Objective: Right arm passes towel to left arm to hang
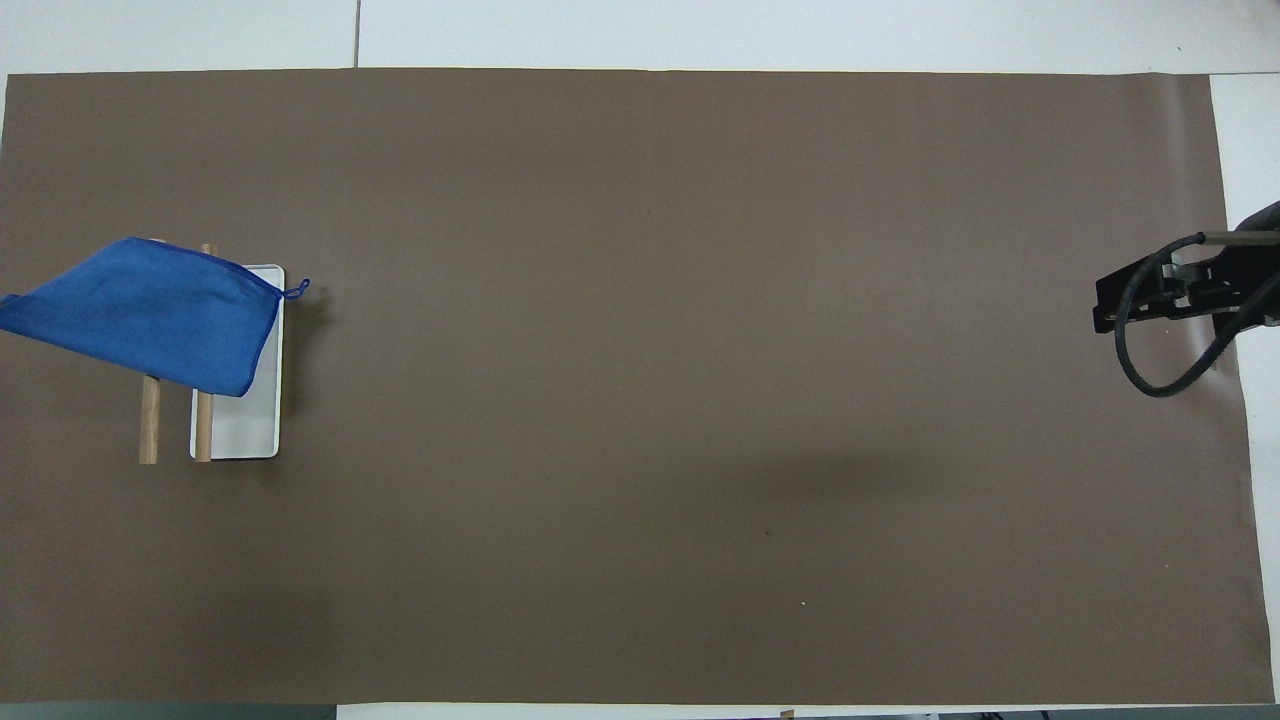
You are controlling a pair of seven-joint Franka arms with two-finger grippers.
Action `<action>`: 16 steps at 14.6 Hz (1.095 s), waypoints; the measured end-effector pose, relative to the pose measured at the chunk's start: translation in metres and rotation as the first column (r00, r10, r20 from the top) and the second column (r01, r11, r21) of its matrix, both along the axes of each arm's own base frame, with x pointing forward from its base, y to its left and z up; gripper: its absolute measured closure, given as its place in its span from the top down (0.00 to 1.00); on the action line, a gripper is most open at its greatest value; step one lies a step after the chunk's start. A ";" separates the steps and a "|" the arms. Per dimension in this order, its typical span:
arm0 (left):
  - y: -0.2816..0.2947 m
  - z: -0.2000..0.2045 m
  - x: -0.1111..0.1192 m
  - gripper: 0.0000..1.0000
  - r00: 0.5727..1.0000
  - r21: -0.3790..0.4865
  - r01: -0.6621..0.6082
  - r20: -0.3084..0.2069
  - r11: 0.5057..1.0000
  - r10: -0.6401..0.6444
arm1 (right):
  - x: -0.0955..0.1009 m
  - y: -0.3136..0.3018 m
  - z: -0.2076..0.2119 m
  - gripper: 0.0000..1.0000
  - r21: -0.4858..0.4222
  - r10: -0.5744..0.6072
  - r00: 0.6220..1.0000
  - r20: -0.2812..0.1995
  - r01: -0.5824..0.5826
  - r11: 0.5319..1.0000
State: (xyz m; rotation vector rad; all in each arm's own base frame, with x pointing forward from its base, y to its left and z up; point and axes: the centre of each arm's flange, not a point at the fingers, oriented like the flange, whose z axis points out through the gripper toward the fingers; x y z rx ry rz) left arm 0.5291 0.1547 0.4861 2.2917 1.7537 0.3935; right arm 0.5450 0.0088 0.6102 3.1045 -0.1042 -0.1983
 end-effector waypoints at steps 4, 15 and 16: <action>-0.001 -0.001 0.000 0.41 1.000 0.000 0.002 -0.001 1.000 -0.002 | -0.006 -0.002 -0.005 1.00 -0.006 -0.004 1.000 -0.009 0.004 1.000; -0.007 0.038 0.010 1.00 0.962 0.097 0.273 0.004 0.957 -0.275 | -0.024 -0.036 -0.014 1.00 0.005 0.002 0.999 -0.042 -0.002 1.000; -0.015 0.043 0.012 1.00 0.930 0.118 0.366 -0.013 0.923 -0.367 | -0.023 -0.038 -0.014 1.00 0.006 0.002 0.999 -0.040 -0.002 1.000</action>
